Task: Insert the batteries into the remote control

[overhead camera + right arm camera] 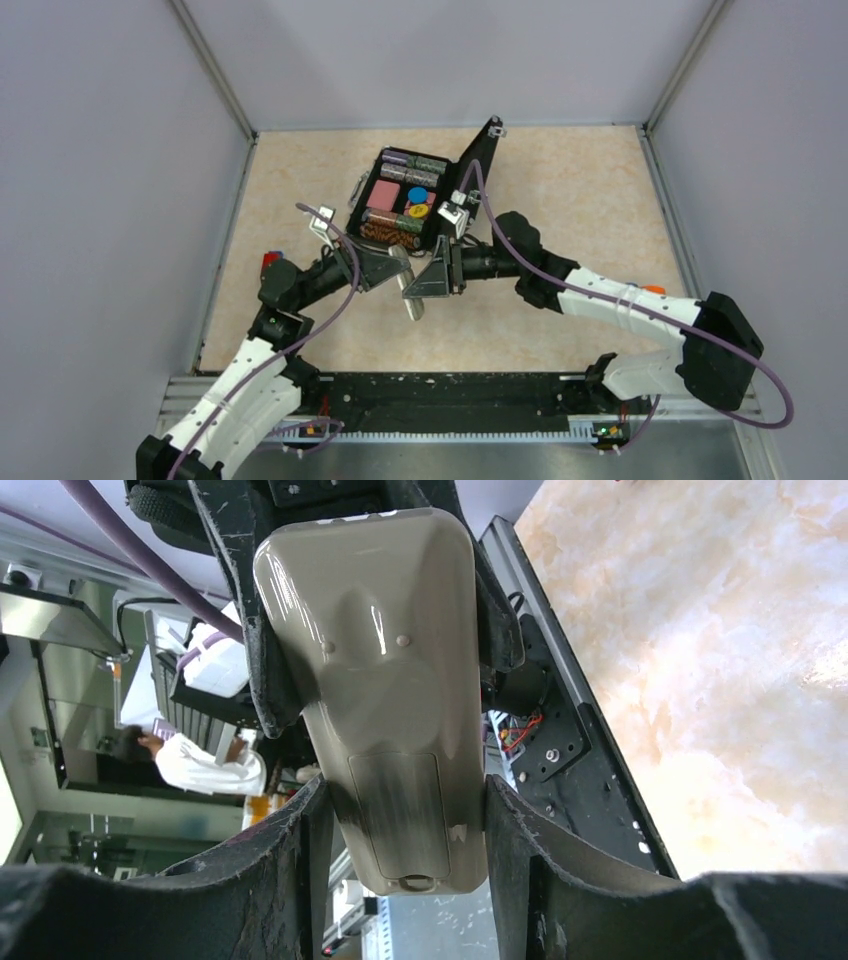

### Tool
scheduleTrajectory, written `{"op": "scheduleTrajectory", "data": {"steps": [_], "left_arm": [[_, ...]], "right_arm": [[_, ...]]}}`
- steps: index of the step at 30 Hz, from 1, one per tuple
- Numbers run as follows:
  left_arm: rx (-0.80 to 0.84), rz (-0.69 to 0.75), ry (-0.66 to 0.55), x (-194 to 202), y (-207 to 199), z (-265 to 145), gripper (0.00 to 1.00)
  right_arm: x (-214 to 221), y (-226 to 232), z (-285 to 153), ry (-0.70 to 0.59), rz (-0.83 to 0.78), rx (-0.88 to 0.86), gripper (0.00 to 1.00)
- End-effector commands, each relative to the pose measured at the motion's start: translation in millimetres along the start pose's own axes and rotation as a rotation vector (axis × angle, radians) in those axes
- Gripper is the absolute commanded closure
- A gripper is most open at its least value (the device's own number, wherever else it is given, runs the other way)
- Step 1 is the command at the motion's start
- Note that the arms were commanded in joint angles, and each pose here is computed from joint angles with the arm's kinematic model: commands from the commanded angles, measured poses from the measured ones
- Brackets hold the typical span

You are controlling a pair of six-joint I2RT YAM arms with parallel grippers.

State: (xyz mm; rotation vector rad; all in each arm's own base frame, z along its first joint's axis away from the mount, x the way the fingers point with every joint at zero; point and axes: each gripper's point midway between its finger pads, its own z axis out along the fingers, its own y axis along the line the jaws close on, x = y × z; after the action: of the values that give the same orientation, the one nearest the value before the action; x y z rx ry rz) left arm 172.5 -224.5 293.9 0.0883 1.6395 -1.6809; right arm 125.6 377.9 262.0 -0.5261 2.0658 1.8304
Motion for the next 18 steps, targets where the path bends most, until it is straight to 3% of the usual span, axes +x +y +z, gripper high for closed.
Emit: {"op": "scheduleTrajectory", "data": {"steps": [1, 3, 6, 8, 12, 16, 18], "left_arm": [[0.025, 0.041, -0.013, -3.5, -6.0, 1.3, 1.00], [-0.016, 0.038, -0.010, -2.0, 0.6, 0.2, 1.00], [-0.138, 0.045, -0.017, -2.4, 17.9, -5.3, 1.00], [-0.291, 0.032, -0.035, -3.7, 41.4, -14.0, 1.00], [-0.684, -0.014, -0.136, -10.1, 103.8, -51.3, 1.00], [-1.215, -0.084, -0.280, -15.7, 160.5, -128.3, 1.00], [-1.342, -0.047, -0.288, -20.1, 171.7, -145.8, 1.00]], "right_arm": [[-8.0, 7.5, 1.6, -0.020, 0.010, -0.022, 0.65], [-9.8, 4.4, 0.5, -0.037, 0.011, 0.001, 0.51], [-17.6, -3.5, -5.1, -0.085, -0.020, 0.079, 0.19], [-23.3, -12.9, -12.1, -0.121, -0.042, 0.160, 0.08], [-27.8, -41.7, -34.8, -0.165, -0.058, 0.370, 0.01], [-25.2, -66.9, -68.8, -0.205, -0.086, 0.576, 0.01], [-24.7, -69.2, -83.3, -0.234, -0.100, 0.622, 0.01]]}}
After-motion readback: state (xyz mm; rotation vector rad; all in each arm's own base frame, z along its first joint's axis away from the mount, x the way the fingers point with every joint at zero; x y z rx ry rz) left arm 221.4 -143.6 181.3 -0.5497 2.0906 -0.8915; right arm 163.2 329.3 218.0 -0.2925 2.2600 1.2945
